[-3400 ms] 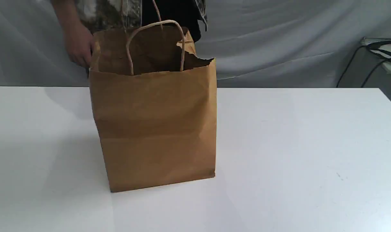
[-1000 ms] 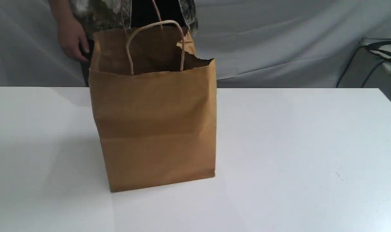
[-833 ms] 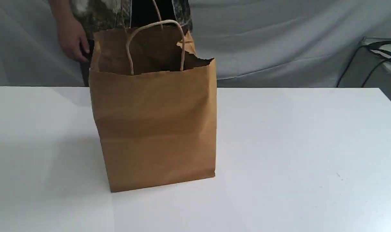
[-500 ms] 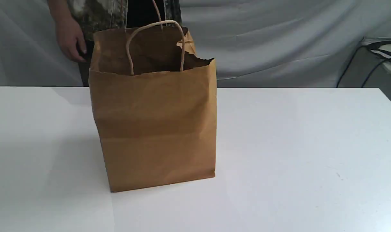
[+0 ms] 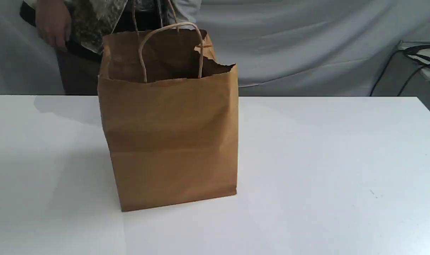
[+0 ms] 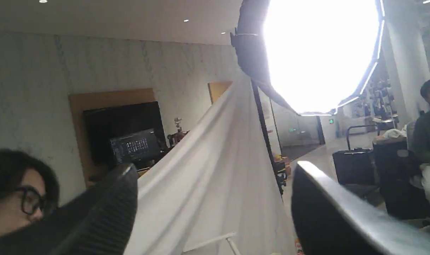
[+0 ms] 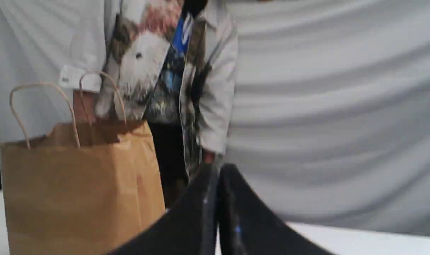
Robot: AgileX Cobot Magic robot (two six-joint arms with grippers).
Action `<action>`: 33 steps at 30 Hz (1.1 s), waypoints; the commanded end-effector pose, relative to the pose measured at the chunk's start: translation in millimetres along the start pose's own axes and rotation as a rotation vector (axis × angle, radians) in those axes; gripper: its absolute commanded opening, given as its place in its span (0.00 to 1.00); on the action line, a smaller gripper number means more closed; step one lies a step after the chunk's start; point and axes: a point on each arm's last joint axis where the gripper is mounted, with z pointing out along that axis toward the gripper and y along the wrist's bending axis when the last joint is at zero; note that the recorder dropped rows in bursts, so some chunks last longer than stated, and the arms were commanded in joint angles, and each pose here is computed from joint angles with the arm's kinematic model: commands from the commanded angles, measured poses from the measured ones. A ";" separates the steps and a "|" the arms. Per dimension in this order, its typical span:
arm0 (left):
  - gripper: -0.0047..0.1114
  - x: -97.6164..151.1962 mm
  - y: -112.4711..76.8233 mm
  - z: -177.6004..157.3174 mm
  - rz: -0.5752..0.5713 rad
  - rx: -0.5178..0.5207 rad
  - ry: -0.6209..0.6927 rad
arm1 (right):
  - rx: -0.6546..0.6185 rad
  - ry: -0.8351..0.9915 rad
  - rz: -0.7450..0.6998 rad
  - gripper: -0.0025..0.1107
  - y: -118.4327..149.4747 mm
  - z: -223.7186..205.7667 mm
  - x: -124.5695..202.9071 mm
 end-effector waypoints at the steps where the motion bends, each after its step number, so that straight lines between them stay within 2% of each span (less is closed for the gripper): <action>1: 0.59 -1.9 -6.3 0.8 -0.003 0.004 -0.004 | -0.005 -0.092 0.011 0.02 -0.8 -1.6 8.9; 4: 0.59 -2.8 -10.4 1.4 0.003 0.007 -0.004 | 0.002 -0.057 0.035 0.02 -1.5 -1.4 12.6; 8: 0.59 -2.8 -10.4 1.4 0.001 0.007 -0.004 | 0.026 -0.042 0.178 0.02 -3.9 -1.3 14.2; 16: 0.59 -2.8 -10.4 1.4 -0.019 0.007 -0.004 | 0.018 0.291 0.185 0.02 -0.4 -5.1 44.1; 23: 0.59 -2.8 -10.4 1.4 -0.019 0.007 -0.004 | 0.025 0.370 0.195 0.02 -1.0 -8.6 62.9; 24: 0.59 -2.8 -10.4 1.4 -0.019 0.007 -0.004 | 0.023 0.435 0.207 0.02 -0.1 -11.0 68.3; 29: 0.59 -2.5 -9.4 1.3 -0.021 0.006 -0.004 | 0.039 0.454 0.406 0.02 2.8 -11.7 69.5; 33: 0.59 -2.5 -9.3 1.3 -0.023 0.006 -0.004 | 0.043 0.460 0.394 0.02 2.3 -11.9 70.1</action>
